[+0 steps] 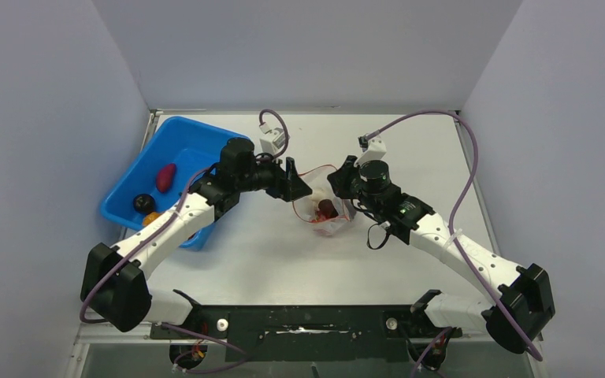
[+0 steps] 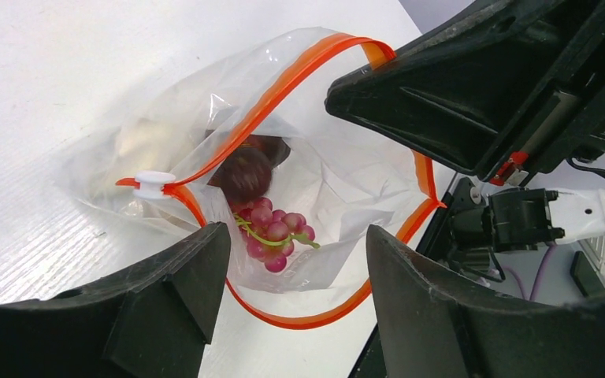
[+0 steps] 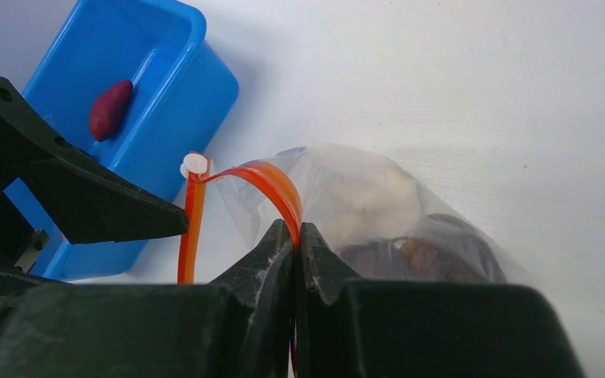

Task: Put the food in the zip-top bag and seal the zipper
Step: Place the fake fruit in the zipper food storage bag, then pick up the fake vegetable from the bin.

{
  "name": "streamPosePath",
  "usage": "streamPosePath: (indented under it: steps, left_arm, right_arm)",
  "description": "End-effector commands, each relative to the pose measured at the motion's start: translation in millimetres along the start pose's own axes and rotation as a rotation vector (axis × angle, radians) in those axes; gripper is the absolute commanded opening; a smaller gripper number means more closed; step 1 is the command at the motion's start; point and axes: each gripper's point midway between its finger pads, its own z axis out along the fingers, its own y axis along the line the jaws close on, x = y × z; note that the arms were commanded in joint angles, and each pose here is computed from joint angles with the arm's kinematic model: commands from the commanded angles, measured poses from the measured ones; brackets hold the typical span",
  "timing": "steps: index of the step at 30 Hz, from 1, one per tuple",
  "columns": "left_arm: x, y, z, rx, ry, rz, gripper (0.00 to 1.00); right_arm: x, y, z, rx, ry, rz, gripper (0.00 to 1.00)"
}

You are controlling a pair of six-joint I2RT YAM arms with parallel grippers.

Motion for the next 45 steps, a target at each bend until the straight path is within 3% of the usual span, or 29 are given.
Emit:
streamPosePath:
  steps: [1,14,25,30,33,40,45]
  left_arm:
    - [-37,-11,-11,-0.02,-0.103,0.086,0.64]
    - [-69,32,-48,-0.336,-0.223,0.144,0.64]
    - [-87,154,-144,-0.855,-0.254,0.053,0.67]
    - [-73,217,-191,-1.086,-0.237,-0.016,0.7]
    - [-61,243,-208,-1.169,-0.199,-0.063,0.71]
    - [-48,298,-251,-1.319,-0.241,-0.111,0.75]
    - [-41,324,-263,-1.419,-0.157,-0.002,0.75]
  right_arm:
    - [-27,12,-4,-0.041,-0.081,0.024,0.0]
    - [-26,8,-7,-0.035,-0.087,0.021,0.0]
    - [-25,7,-13,-0.047,-0.09,0.025,0.0]
    - [-24,8,-14,-0.058,-0.083,0.022,0.0]
    - [-24,9,-15,-0.065,-0.083,0.018,0.0]
    - [-26,14,-13,-0.081,-0.072,0.009,0.0]
    - [-27,15,-12,-0.083,-0.069,0.009,0.0]
